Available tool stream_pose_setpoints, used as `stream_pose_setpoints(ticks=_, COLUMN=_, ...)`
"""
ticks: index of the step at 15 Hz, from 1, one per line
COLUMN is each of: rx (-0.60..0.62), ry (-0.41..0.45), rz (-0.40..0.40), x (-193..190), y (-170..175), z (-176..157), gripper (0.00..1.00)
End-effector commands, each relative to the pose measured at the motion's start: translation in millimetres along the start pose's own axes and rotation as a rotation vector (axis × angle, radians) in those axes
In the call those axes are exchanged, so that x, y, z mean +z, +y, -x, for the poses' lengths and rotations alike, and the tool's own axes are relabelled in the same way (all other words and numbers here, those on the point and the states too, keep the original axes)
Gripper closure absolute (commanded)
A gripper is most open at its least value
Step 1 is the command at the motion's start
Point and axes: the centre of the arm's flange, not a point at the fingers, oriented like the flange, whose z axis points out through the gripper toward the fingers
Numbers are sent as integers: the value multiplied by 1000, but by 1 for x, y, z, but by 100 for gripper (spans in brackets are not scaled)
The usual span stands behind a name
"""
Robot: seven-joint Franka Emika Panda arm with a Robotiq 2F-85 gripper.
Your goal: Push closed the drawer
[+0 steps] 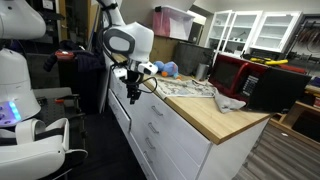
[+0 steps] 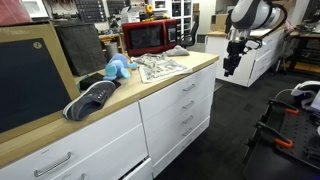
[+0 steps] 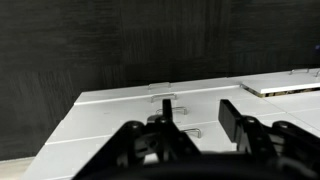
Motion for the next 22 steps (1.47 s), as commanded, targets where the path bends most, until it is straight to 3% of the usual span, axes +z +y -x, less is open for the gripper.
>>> stream_pose_setpoints(ticks=1, rx=128, ry=-88, rz=-64, x=-85, y=1, z=20, gripper=16)
stream_pose_setpoints(ticks=3, rx=165, ry=-114, rz=-84, x=-113, y=-4, z=27, gripper=1)
stream_pose_setpoints(ticks=9, rx=187, ry=-138, rz=-45, x=-219, y=-36, z=60, gripper=0)
stream_pose_setpoints(ticks=12, rx=153, ry=-77, rz=-2, x=-253, y=-61, z=75, gripper=0)
stream_pose_setpoints(ticks=16, rx=104, ry=40, rz=59, x=-285, y=-91, z=86, gripper=0)
stream_pose_setpoints(ticks=22, rx=102, ry=63, rz=39, x=-293, y=-94, z=87, gripper=0)
